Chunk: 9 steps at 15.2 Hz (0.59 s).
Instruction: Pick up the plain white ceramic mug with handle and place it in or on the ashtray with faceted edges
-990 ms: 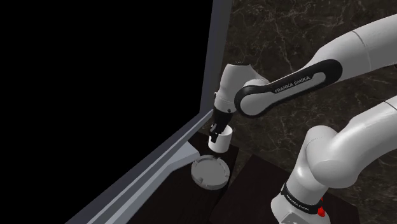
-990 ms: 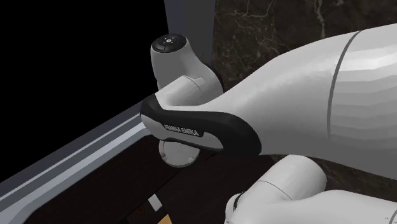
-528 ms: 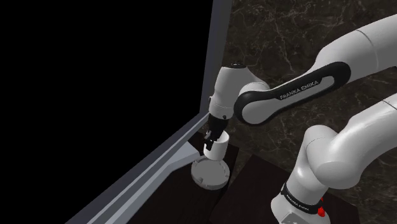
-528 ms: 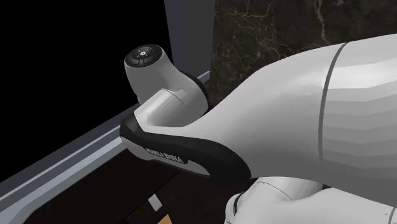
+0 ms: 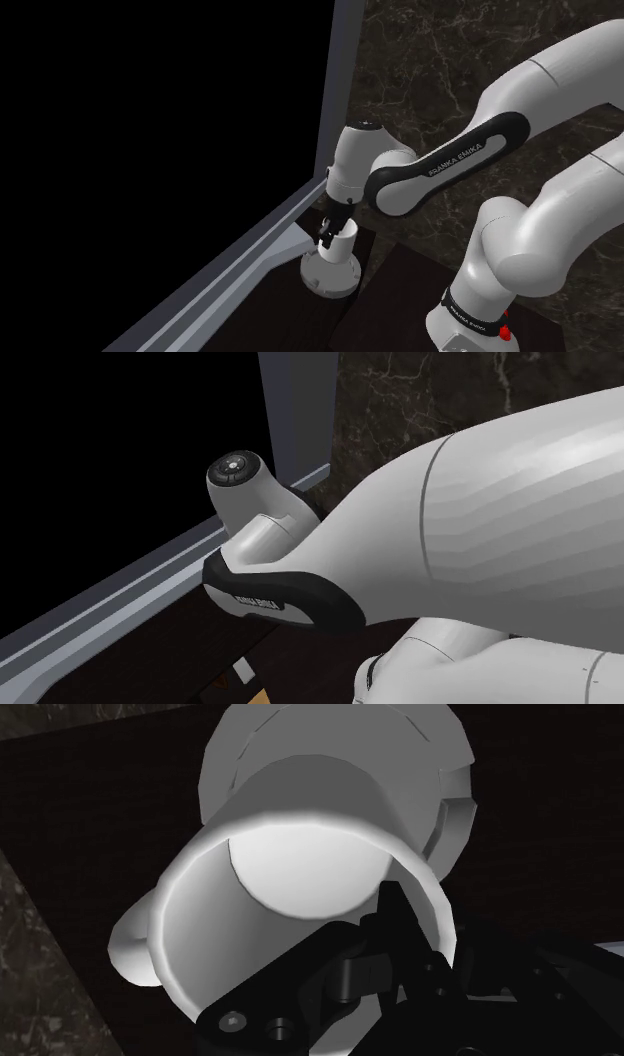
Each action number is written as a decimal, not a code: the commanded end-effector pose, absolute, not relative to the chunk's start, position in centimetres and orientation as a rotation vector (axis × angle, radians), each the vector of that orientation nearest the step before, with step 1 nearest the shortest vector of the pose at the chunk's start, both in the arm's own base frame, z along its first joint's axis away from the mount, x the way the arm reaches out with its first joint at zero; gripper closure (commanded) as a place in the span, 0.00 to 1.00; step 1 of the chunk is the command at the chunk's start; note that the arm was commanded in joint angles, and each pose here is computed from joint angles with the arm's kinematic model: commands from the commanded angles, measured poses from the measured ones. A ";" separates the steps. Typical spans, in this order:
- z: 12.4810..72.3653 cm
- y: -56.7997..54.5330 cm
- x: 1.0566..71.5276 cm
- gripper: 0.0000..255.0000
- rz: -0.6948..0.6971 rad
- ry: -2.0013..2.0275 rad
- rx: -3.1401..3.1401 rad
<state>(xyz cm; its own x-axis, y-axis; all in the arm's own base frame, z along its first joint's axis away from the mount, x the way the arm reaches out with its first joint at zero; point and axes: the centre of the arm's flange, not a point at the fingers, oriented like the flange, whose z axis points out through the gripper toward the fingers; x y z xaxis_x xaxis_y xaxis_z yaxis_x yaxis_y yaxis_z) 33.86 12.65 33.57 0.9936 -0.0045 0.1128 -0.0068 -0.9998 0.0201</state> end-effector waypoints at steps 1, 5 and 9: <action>32.6 12.8 33.9 1.00 0.178 -0.009 3.117; 30.5 12.8 33.9 1.00 0.178 -0.009 3.117; 29.7 12.8 33.9 1.00 0.178 -0.009 3.117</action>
